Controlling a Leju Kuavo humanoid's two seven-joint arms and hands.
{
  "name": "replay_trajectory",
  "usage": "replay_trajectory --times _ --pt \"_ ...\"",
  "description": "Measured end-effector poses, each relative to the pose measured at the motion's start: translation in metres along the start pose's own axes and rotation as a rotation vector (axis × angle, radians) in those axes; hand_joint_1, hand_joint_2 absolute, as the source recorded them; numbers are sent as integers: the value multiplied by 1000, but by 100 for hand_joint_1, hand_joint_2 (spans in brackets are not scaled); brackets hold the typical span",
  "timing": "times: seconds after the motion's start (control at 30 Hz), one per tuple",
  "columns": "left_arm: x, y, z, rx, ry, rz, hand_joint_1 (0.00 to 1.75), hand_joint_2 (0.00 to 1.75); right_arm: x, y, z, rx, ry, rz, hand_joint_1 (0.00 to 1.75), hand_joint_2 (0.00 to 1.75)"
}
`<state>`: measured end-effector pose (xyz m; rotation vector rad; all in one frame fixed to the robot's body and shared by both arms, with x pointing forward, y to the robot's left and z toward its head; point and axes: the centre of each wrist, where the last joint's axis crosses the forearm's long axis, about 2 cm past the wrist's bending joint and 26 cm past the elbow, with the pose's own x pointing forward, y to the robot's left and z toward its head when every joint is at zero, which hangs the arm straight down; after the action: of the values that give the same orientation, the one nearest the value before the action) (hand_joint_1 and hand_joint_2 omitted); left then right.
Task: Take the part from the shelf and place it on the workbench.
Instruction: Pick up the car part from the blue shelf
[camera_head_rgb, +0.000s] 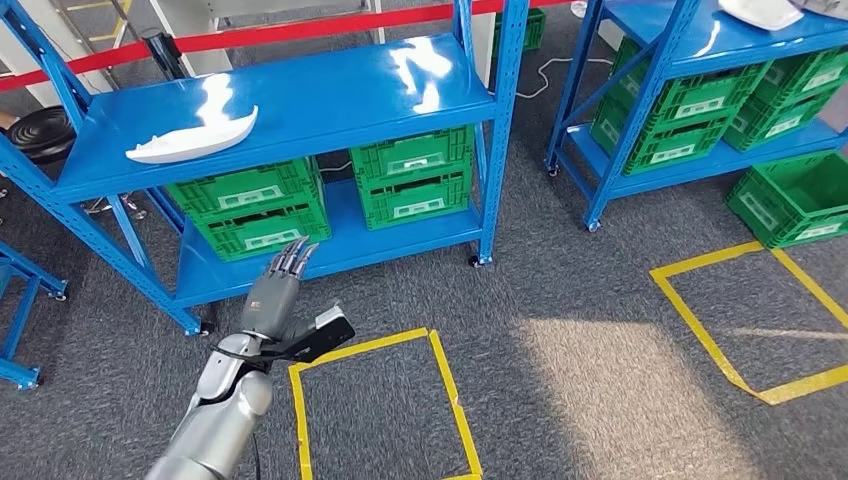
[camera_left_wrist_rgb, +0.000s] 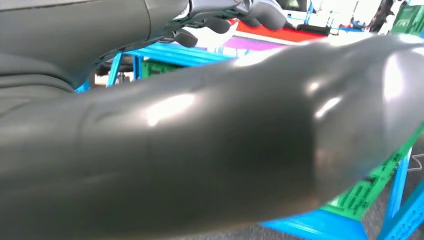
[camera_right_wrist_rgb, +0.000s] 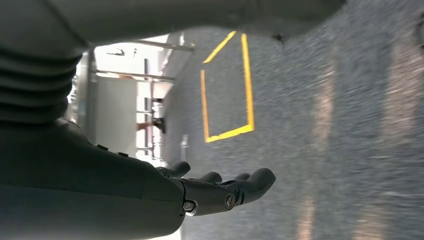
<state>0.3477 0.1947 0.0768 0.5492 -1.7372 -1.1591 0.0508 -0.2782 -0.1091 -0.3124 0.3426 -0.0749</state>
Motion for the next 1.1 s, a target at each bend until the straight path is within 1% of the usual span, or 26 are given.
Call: replay_trajectory --times 0.17,0.47,0.6,1.1 --pt "-3 -4 4 -12 11 1 0 0 0 -1 0 -11 -63 -19 0 0" --pt "-5 -3 5 -6 17 -2 0 0 1 -1 1 -85 -90 17 0 0" --pt "-5 -5 6 -12 23 0 0 0 0 -1 1 -122 -110 -5 0 0" --pt "-6 -9 11 -18 31 4 0 0 -2 -2 0 -134 -128 -17 0 0"
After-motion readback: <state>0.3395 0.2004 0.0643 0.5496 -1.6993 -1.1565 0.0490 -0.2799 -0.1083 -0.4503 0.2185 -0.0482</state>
